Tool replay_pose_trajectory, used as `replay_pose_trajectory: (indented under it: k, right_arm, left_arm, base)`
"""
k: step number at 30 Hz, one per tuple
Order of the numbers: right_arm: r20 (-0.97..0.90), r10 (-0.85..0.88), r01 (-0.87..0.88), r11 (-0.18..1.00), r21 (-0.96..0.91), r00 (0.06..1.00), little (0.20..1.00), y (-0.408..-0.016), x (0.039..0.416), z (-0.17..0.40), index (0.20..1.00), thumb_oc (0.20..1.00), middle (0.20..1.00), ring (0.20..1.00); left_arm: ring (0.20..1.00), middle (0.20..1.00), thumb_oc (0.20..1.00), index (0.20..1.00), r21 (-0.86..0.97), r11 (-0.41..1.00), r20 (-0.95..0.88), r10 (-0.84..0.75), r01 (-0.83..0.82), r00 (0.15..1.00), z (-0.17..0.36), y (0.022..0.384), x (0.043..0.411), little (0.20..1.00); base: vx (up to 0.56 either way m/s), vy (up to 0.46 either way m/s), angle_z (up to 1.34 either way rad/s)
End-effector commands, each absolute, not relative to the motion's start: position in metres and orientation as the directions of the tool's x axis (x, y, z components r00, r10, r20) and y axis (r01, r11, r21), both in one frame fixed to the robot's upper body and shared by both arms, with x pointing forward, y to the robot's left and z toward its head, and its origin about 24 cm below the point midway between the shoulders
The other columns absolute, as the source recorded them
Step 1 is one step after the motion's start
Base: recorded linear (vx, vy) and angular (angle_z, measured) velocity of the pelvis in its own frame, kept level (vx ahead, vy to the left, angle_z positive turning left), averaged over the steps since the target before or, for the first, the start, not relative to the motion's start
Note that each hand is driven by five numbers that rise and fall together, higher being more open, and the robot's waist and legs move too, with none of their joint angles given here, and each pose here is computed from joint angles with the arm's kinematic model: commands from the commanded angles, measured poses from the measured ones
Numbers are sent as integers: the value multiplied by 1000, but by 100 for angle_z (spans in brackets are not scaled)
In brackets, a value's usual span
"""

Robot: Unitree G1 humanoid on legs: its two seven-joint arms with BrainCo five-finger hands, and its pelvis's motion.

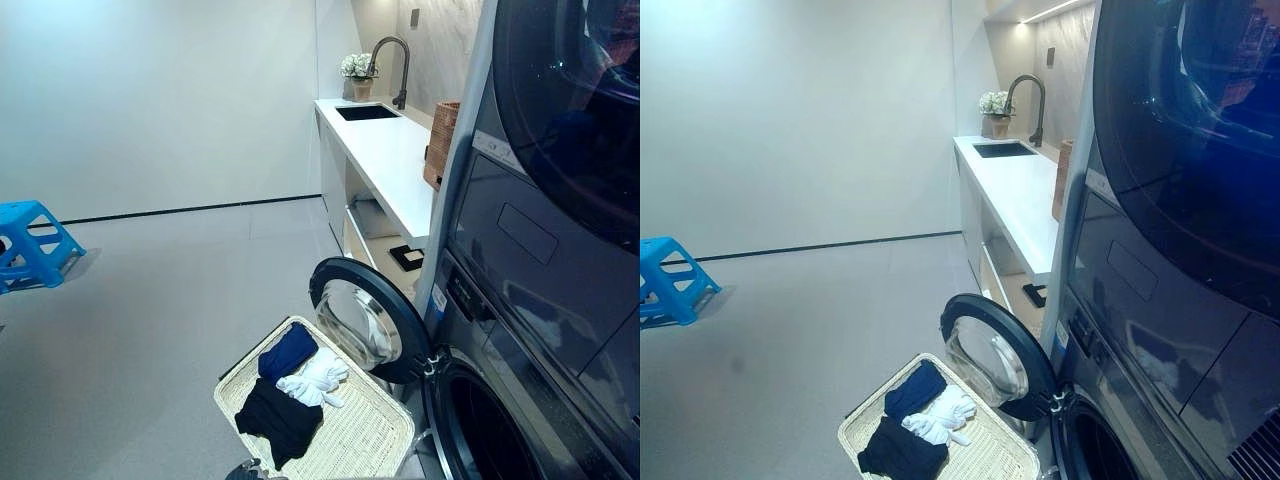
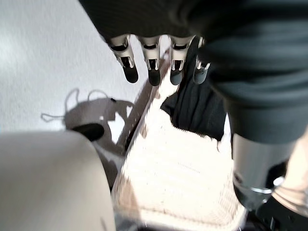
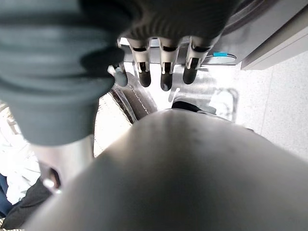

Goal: Put the clothes into the washing machine.

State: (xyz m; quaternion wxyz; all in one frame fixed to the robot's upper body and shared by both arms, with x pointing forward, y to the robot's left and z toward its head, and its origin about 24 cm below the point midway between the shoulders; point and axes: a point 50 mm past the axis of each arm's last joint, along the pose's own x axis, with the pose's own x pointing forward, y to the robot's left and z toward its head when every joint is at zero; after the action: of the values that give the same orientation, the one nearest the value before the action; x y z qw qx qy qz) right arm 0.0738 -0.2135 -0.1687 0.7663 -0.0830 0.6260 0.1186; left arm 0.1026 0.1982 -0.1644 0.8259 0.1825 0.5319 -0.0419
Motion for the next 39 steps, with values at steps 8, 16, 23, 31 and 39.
replay_pose_trajectory:
  k: [8,16,23,31,39]
  right_arm:
    - [-977,88,-350,937,15,193,1000,-205,86,-169,1000,1000,1000,1000]
    - [-952,74,-363,931,-41,297,1000,-211,120,-159,1000,1000,1000,1000]
    - [-913,91,-404,911,-85,397,1000,-208,152,-148,1000,1000,1000,1000]
    - [-839,144,-429,896,-115,524,1000,-186,207,-126,1000,1000,1000,1000]
    - [-762,195,-428,896,-117,618,1000,-169,245,-103,1000,1000,1000,1000]
  left_arm:
    - [1000,1000,1000,1000,622,715,-676,285,319,680,-144,205,150,1000]
    - [1000,1000,1000,1000,766,565,-537,304,305,787,-125,202,191,1000]
    - [1000,1000,1000,1000,880,465,-303,396,95,867,-95,208,232,1000]
    - [1000,1000,1000,1000,905,398,-49,447,-150,893,-38,217,296,1000]
    - [1000,1000,1000,1000,891,346,84,508,-293,857,15,239,335,1000]
  base:
    - [7,57,-8]
    - [-93,71,-18]
    - [-110,44,-22]
    - [-106,17,-19]
    - [-47,22,-10]
